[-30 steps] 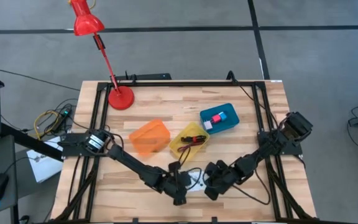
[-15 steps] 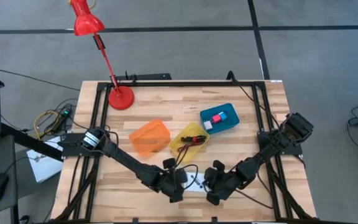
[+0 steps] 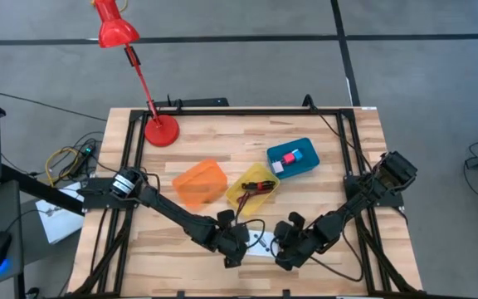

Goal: Pick and place items into bin
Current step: Put the card reader box into the orange bin

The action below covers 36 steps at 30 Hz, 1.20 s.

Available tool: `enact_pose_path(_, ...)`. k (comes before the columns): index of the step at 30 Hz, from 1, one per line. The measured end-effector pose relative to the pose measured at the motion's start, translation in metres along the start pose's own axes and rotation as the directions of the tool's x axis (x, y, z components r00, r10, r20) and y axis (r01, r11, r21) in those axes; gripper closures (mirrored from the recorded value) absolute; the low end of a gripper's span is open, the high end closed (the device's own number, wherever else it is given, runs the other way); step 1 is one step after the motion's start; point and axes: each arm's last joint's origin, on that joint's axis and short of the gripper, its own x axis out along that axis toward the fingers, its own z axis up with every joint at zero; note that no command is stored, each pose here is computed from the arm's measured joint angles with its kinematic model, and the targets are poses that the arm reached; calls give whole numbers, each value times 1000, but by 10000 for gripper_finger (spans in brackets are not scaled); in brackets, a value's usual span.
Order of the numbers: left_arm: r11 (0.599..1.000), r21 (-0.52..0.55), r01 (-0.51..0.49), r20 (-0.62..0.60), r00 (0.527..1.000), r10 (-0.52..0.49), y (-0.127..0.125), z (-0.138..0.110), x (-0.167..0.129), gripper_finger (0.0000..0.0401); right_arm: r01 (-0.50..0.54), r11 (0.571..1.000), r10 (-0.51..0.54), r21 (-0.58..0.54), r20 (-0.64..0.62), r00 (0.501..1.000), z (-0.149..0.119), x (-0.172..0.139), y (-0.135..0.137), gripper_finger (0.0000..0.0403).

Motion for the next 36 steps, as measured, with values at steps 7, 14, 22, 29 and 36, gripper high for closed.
enact_pose_path(7, 960, 269, -80, -13, 996, 87, 3, -5, -1, 348, -9, 1000, 9, -18, -7, 1000, 1, -1, 2, 403)
enact_pose_path(14, 821, 536, -198, 84, 980, 181, -11, -12, -7, 309, -36, 999, 37, 16, -41, 998, 0, -1, 3, 403)
enact_pose_path(22, 777, 559, -287, 196, 957, 213, -20, -21, -3, 305, -24, 996, 30, 83, -73, 997, -5, 2, -4, 403)
enact_pose_path(29, 804, 533, -264, 220, 961, 170, -22, -22, 1, 305, -36, 996, 41, 85, -65, 997, -4, 3, -3, 403)
enact_pose_path(36, 802, 545, -244, 181, 968, 172, -19, -37, 8, 305, -39, 995, 47, 92, -83, 995, -11, 21, 0, 403)
